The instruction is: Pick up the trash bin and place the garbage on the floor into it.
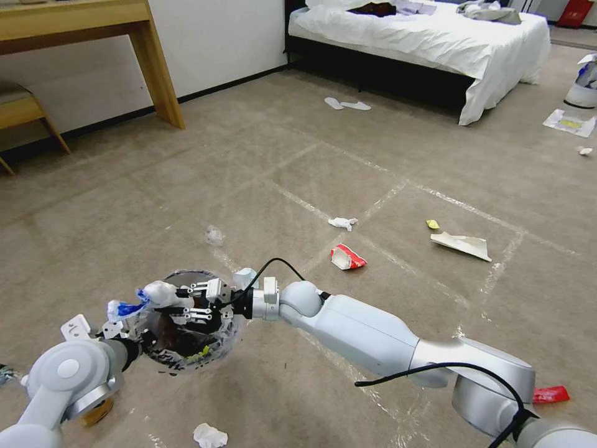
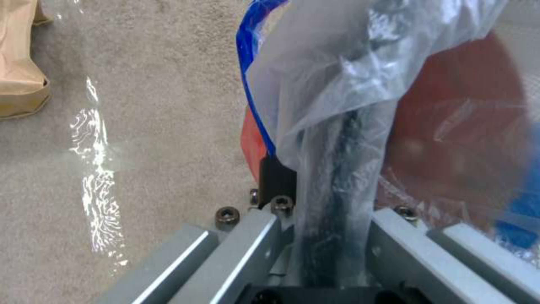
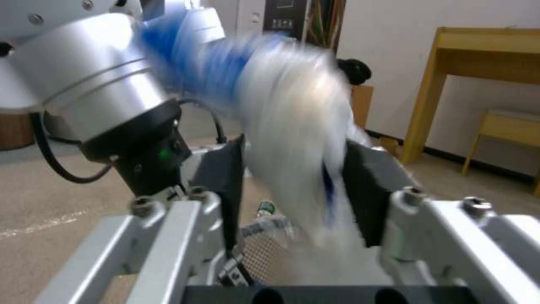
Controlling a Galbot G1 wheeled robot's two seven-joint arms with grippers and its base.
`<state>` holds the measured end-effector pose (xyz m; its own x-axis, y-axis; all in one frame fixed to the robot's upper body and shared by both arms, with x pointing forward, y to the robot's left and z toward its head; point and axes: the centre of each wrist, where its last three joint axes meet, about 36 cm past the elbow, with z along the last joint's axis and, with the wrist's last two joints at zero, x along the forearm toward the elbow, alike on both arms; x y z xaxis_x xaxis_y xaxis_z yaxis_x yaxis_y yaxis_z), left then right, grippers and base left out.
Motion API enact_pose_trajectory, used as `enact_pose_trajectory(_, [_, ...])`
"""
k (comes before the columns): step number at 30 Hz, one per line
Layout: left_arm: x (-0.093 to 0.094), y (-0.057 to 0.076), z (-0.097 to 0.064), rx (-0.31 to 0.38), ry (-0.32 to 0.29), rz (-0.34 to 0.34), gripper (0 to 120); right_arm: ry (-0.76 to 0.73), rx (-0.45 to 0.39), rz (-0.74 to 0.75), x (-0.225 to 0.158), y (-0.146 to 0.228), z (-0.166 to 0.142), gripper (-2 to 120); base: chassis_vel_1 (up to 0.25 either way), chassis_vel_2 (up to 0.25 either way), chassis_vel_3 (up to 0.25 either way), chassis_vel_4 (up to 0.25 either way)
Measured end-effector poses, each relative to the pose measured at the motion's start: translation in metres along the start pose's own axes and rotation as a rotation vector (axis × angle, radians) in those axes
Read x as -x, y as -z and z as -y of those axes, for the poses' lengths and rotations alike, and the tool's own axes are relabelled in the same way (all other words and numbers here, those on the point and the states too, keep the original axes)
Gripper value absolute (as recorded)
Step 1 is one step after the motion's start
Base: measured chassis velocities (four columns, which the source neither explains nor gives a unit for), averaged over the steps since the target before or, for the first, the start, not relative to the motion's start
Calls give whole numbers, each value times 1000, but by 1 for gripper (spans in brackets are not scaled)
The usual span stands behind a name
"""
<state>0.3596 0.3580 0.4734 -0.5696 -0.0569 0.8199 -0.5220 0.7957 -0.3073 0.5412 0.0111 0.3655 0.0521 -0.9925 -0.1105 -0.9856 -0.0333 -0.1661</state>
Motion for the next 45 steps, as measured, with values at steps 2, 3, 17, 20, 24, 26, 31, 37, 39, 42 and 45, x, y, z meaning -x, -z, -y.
enact_pose_trajectory(2, [0, 0, 0, 0, 0, 0, 0, 0, 1, -2, 0, -1, 0, 55, 0, 0, 0, 0])
enact_pose_trajectory(3, [-1, 0, 0, 0, 0, 0, 0, 0, 2, -4, 1, -1, 0, 59, 0, 0, 0, 0])
enact_pose_trajectory(17, [-2, 0, -1, 3, 2, 2, 0, 12, -5, -1, 7, 4, 2, 100, 0, 0, 0, 0])
enact_pose_trajectory(20, [-1, 1, -1, 2, 2, 2, 0, 12, -6, -1, 5, 5, 2, 100, 0, 0, 0, 0])
enact_pose_trajectory(24, [0, 2, -1, 3, 6, 4, 0, 13, -4, 7, 3, 8, 0, 100, 0, 0, 0, 0])
enact_pose_trajectory(26, [0, 2, -2, 4, 6, 4, 0, 11, -4, 9, 2, 8, 0, 100, 0, 0, 0, 0])
enact_pose_trajectory(31, [-1, 5, -1, 1, 4, 7, 0, -4, -15, 25, 1, 16, 3, 100, 0, 0, 0, 0])
enact_pose_trajectory(37, [-1, 6, -2, 0, 8, 9, 0, -132, -74, 150, -3, 69, 29, 100, 0, 0, 0, 0])
enact_pose_trajectory(39, [-1, 6, -3, 0, 9, 11, 0, -182, -94, 174, -8, 82, 37, 100, 0, 0, 0, 0])
enact_pose_trajectory(42, [-1, 8, -4, -3, 12, 12, 0, -361, -138, 240, -29, 110, 56, 100, 0, 0, 0, 0])
enact_pose_trajectory(45, [0, 9, -5, -3, 16, 12, 0, -552, -161, 289, -58, 125, 64, 100, 0, 0, 0, 0])
